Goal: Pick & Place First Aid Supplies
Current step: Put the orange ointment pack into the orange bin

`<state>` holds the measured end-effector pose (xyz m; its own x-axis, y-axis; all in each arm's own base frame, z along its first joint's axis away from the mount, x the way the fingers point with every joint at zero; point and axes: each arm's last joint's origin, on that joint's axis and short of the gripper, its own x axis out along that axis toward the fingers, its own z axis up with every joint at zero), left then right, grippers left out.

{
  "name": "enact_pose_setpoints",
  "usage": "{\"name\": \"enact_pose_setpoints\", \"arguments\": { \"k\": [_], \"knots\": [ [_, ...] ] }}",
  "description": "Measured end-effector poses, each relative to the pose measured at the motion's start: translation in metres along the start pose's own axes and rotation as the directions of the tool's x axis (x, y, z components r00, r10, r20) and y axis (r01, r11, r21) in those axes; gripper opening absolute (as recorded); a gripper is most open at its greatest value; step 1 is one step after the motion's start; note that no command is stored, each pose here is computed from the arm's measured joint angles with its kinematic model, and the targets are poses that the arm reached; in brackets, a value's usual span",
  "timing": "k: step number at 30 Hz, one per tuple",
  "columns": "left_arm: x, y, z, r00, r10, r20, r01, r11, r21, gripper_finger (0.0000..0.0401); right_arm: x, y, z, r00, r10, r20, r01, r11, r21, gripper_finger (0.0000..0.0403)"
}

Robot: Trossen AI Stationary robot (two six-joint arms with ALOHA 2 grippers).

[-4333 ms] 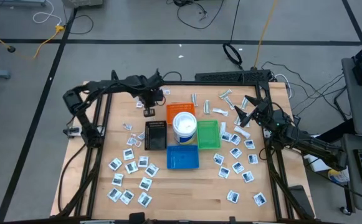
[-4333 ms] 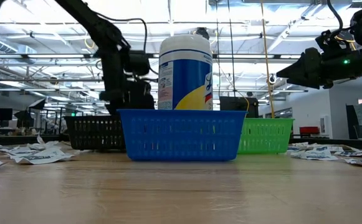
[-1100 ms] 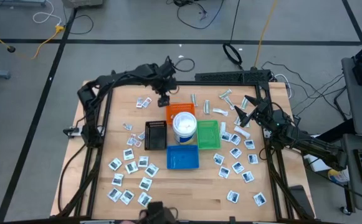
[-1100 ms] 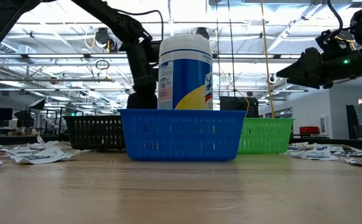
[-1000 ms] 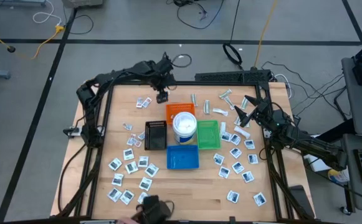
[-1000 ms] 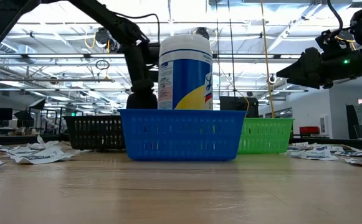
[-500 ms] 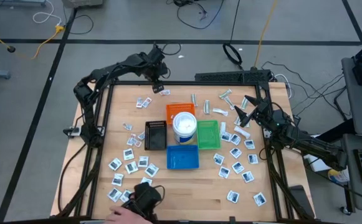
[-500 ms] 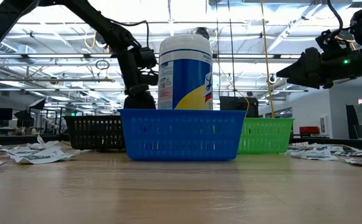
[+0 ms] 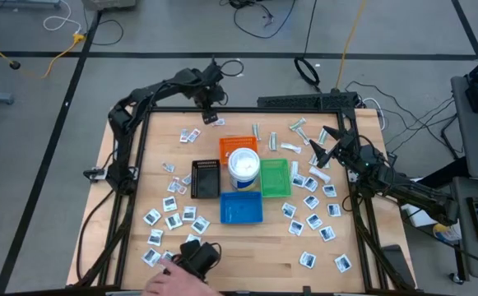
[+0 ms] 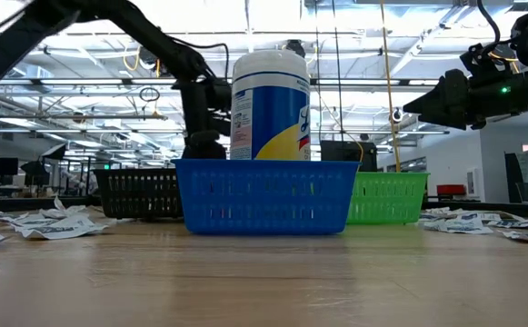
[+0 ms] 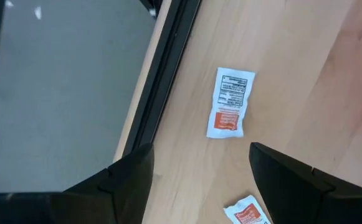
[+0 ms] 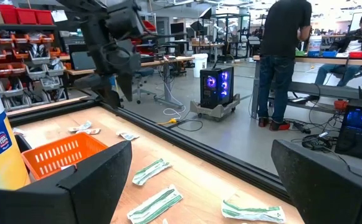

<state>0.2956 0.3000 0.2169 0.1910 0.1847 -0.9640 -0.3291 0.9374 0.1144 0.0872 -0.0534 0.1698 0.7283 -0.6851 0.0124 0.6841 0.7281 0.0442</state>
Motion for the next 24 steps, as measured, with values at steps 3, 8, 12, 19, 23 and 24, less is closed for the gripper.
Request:
{"name": "enact_pose_setpoints", "arguments": {
  "k": [3, 8, 12, 19, 23, 24],
  "knots": [
    [0.004, 0.003, 0.006, 0.999, -0.012, -0.039, 0.011, 1.000, -0.007, 0.0269, 0.000, 0.000, 0.000, 1.000, 0.000, 0.000, 0.000, 1.000, 0.000, 0.0380],
    [0.003, 0.007, 0.013, 0.997, -0.027, -0.070, 0.027, 1.000, -0.001, 0.0269, 0.000, 0.000, 0.000, 1.000, 0.000, 0.000, 0.000, 1.000, 0.000, 0.0380],
    [0.001, 0.007, 0.015, 0.997, -0.035, -0.069, 0.035, 0.999, -0.002, 0.0269, 0.000, 0.000, 0.000, 1.000, 0.000, 0.000, 0.000, 1.000, 0.000, 0.0380],
    [0.011, 0.000, 0.018, 0.995, -0.057, -0.082, 0.057, 0.998, 0.001, 0.0269, 0.000, 0.000, 0.000, 1.000, 0.000, 0.000, 0.000, 1.000, 0.000, 0.0380],
    [0.031, -0.009, 0.022, 0.989, -0.096, -0.116, 0.096, 0.995, 0.002, 0.0269, 0.000, 0.000, 0.000, 1.000, 0.000, 0.000, 0.000, 1.000, 0.000, 0.0380],
    [0.036, -0.012, 0.023, 0.987, -0.101, -0.126, 0.102, 0.995, 0.007, 0.0269, 0.000, 0.000, 0.000, 1.000, 0.000, 0.001, 0.000, 1.000, 0.000, 0.0380]
  ]
}}
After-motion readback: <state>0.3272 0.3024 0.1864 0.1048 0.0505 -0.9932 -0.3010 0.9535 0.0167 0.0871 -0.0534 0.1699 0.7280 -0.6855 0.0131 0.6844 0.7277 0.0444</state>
